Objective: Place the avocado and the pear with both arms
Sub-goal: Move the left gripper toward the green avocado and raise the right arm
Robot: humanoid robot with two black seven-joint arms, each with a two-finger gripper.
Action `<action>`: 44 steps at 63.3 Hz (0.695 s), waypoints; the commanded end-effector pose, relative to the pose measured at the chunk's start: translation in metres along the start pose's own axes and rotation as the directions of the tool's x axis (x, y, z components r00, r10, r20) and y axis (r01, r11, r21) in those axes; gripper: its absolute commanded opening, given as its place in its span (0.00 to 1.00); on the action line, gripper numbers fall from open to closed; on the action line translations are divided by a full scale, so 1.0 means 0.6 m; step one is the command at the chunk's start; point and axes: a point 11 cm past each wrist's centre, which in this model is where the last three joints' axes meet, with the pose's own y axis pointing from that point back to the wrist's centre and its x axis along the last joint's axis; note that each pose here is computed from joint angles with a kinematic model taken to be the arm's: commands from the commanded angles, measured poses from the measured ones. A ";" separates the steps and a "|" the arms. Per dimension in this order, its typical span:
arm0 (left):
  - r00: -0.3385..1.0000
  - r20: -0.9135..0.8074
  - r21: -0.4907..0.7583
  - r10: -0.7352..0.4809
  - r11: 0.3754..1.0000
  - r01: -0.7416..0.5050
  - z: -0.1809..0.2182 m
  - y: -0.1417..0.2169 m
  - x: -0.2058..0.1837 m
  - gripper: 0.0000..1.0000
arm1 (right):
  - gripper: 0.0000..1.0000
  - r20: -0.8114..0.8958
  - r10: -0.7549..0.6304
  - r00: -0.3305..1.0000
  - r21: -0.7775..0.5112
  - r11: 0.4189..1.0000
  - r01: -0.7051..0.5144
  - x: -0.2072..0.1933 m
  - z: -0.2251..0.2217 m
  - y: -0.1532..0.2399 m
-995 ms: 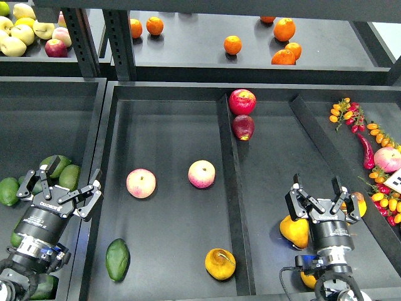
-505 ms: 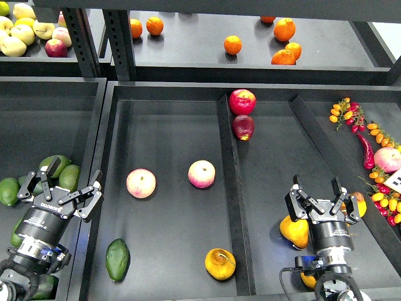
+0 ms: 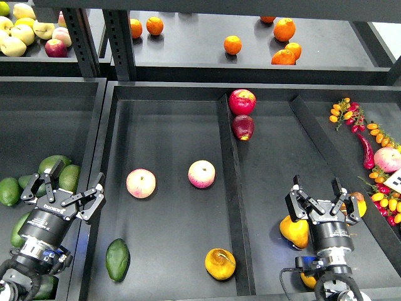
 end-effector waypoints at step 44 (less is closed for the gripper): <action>0.565 0.796 0.566 -0.220 0.604 -0.562 0.050 -0.046 -0.022 1.00 | 1.00 0.010 -0.026 1.000 -0.005 1.000 0.026 -0.024 0.004 -0.009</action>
